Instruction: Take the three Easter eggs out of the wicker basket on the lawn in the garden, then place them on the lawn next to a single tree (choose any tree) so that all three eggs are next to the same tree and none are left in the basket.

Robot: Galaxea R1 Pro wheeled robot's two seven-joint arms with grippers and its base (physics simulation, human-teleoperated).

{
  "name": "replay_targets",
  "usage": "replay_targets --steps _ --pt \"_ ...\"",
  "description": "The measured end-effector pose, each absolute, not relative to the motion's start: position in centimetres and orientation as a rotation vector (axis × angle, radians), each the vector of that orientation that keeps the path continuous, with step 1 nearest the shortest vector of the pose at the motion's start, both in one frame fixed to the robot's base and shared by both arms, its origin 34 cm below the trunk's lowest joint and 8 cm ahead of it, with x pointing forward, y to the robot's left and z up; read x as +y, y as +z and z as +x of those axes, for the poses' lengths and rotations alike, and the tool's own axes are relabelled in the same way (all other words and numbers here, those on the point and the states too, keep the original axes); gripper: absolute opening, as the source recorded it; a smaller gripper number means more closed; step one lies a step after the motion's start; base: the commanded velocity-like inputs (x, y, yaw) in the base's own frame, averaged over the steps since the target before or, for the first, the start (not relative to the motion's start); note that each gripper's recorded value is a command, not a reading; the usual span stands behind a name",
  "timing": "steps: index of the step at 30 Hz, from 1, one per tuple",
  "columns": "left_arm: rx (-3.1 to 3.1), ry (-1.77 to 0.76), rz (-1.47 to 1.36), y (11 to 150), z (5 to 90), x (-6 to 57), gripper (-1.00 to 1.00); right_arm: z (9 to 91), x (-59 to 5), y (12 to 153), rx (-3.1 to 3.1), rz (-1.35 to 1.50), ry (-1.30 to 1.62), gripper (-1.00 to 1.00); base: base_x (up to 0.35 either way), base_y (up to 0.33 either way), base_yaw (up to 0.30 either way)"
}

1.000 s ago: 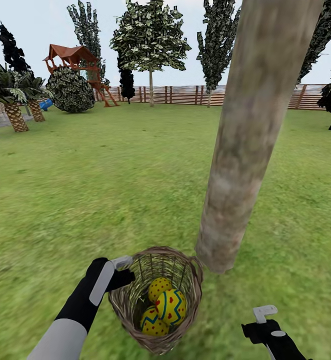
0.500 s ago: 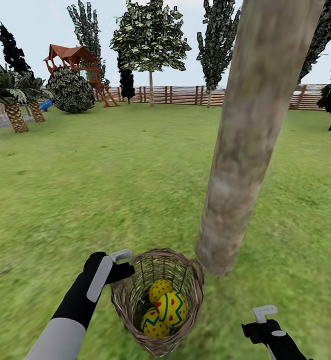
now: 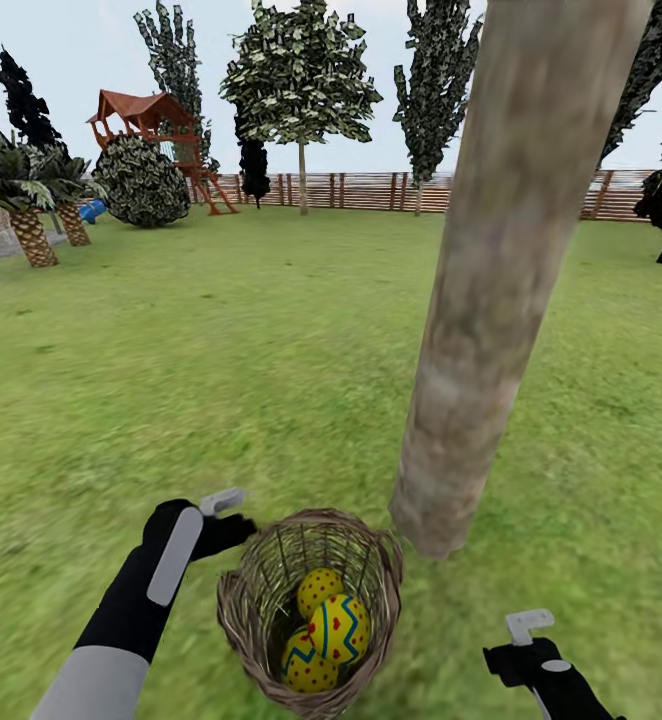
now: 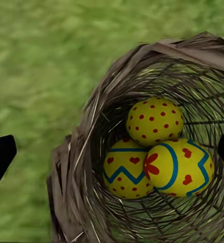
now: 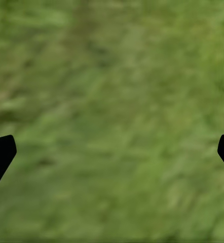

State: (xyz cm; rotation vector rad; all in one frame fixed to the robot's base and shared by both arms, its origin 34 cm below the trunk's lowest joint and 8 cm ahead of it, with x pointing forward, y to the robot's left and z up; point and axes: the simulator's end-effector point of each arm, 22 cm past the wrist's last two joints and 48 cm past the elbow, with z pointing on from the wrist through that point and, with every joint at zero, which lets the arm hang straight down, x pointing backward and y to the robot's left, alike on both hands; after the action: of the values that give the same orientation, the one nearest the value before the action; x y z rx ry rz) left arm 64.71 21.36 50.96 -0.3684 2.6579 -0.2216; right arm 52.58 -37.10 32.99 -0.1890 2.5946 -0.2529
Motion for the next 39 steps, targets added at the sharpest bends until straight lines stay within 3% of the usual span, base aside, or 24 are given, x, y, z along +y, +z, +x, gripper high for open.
replay_targets --steps 6,11,27,39 --pt "2.666 -0.158 -0.565 50.4 63.8 28.9 1.0 53.5 -37.5 34.9 2.578 -0.169 -0.256 1.0 0.0 0.0 0.0" --pt "2.723 -0.099 -0.6 49.3 62.4 31.4 1.0 55.5 -38.1 37.8 2.554 -0.15 -0.282 1.0 0.0 0.0 0.0" --pt "2.728 -0.1 -0.596 52.6 63.0 31.4 1.0 59.7 -41.3 50.8 2.595 -0.006 -0.43 1.0 0.0 0.0 0.01" --pt "2.725 -0.107 -0.599 53.1 63.1 31.3 1.0 57.5 -36.8 50.8 2.766 -0.135 -0.436 1.0 0.0 0.0 0.273"
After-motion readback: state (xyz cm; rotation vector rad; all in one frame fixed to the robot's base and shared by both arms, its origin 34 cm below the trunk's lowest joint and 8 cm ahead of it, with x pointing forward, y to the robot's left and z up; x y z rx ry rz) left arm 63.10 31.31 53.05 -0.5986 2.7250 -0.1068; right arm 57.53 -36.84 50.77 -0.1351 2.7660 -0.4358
